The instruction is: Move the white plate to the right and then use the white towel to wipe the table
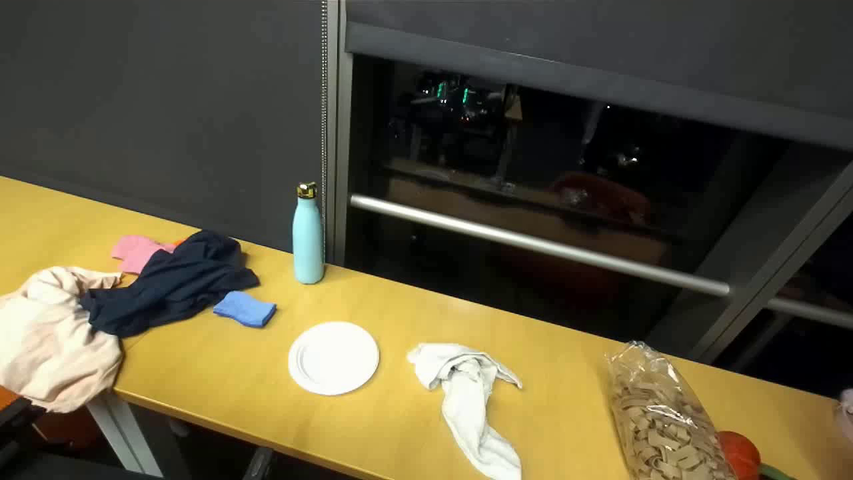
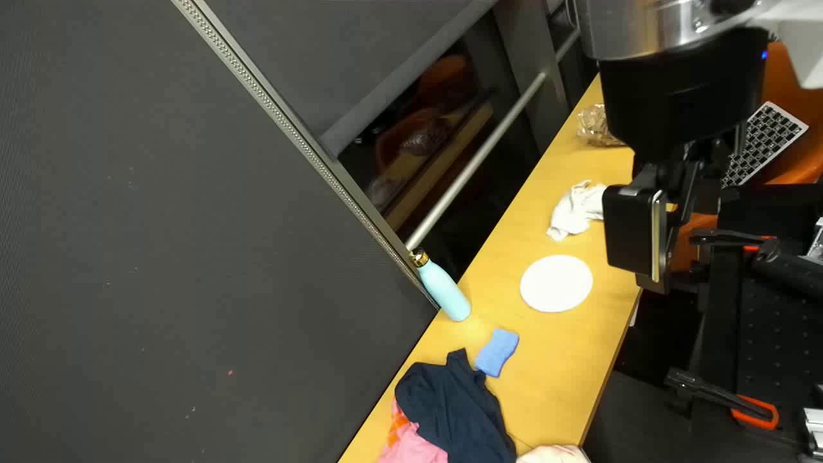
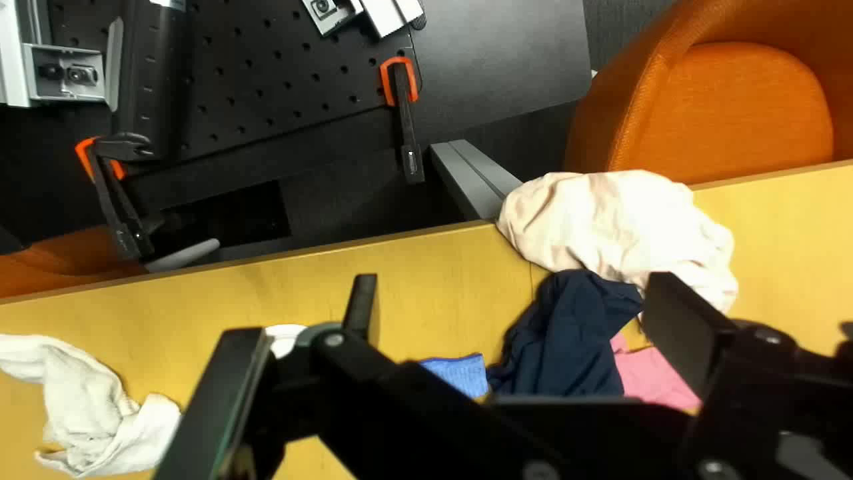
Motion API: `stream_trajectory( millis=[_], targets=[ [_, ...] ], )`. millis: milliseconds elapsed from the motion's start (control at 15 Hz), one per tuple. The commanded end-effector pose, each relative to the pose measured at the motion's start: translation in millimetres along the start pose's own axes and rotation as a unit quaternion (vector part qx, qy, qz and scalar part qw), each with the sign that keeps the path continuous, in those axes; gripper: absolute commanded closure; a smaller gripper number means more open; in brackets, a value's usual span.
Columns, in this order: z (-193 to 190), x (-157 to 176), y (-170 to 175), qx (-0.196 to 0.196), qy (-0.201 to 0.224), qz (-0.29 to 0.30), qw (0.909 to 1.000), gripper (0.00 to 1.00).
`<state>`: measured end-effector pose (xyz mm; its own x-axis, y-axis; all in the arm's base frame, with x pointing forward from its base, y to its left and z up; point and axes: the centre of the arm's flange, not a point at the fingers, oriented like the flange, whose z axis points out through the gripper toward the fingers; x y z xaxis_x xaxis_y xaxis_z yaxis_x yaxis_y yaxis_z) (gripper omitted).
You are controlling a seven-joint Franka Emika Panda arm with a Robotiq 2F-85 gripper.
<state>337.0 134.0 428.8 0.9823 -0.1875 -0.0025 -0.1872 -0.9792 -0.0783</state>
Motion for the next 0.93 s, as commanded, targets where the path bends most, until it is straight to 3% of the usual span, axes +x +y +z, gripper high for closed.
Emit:
stream_trajectory(
  millis=[0,267,400,867],
  targets=[
    [0,0,0,0.0,0.0,0.0,1.0,0.0],
    [0,0,0,0.0,0.0,0.0,1.0,0.0],
    [0,20,-9,-0.001,0.011,0.002,0.9999,0.0],
    [7,142,-29,0.062,0.106,0.057,0.9908,0.0]
  ],
)
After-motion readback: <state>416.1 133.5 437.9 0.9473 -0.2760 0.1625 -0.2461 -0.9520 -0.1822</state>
